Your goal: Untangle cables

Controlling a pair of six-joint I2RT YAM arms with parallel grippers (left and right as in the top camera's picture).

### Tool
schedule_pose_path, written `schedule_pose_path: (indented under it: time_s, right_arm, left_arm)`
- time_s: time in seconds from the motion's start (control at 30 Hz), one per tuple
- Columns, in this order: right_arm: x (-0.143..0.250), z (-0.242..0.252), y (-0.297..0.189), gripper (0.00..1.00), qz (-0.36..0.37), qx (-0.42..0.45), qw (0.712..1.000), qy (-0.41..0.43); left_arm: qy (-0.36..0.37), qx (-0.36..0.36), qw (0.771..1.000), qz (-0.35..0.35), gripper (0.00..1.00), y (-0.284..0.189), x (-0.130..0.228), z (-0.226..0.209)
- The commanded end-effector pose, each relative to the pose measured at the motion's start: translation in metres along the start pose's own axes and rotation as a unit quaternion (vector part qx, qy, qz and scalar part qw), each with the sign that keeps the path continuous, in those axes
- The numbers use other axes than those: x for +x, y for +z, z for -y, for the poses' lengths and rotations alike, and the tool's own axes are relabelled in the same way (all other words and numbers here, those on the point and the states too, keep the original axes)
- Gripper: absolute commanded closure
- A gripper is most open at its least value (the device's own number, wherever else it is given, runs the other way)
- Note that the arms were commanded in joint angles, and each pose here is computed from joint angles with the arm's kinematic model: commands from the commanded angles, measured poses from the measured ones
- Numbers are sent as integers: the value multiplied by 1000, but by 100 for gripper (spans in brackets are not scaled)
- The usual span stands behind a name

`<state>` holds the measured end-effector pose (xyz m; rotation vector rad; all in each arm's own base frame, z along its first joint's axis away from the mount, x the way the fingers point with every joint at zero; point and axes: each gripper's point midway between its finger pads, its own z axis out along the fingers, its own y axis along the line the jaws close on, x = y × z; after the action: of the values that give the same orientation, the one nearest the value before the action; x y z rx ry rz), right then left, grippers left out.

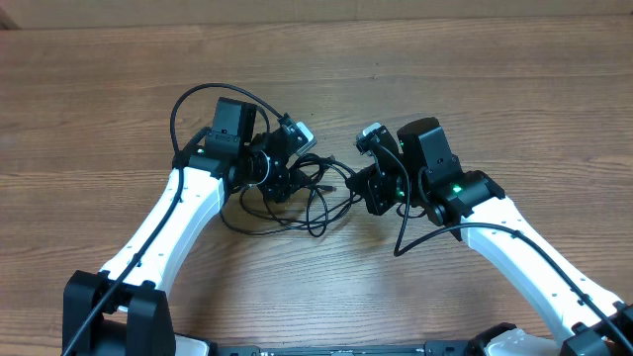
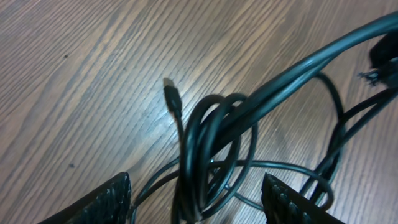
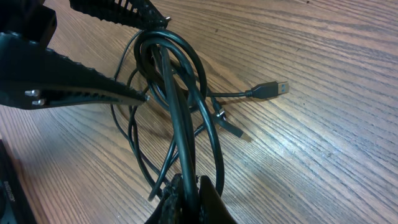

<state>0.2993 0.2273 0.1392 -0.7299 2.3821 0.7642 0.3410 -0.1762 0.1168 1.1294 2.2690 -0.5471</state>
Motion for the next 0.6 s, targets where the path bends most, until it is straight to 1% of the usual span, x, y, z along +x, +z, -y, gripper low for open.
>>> schedule_pose_path:
  time_s: [0.0, 0.13, 0.2, 0.27, 0.3, 0.33, 0.37, 0.47, 0.53, 0.57]
  right_arm:
    - [-9, 2, -3, 96, 12, 3, 1000, -3]
    - [-9, 2, -3, 96, 12, 3, 1000, -3]
    - [-9, 2, -3, 96, 12, 3, 1000, -3]
    - [-9, 2, -3, 96, 12, 3, 1000, -3]
    - [-9, 2, -3, 96, 12, 3, 1000, -3]
    - [-9, 2, -3, 96, 12, 3, 1000, -3]
    - [-9, 2, -3, 96, 12, 3, 1000, -3]
    - [-9, 2, -3, 96, 12, 3, 1000, -3]
    - [-9, 2, -3, 96, 12, 3, 1000, -3]
    - [-9, 2, -3, 96, 12, 3, 1000, -3]
  left_arm:
    - [1, 36, 999, 2, 33, 10, 4, 11]
    - [-9, 54, 998, -7, 35, 20, 11, 13]
    - [-15, 59, 998, -15, 41, 26, 16, 13]
    - [-20, 69, 997, -19, 57, 31, 20, 14]
    - [-22, 76, 997, -15, 68, 32, 19, 16]
    - [-23, 87, 996, -8, 77, 31, 16, 19]
    - [-22, 97, 995, 0, 81, 30, 13, 23]
    - [-16, 118, 993, 26, 88, 28, 2, 28]
    - [-13, 124, 992, 37, 95, 27, -3, 30]
    - [-12, 127, 991, 40, 96, 27, -4, 31]
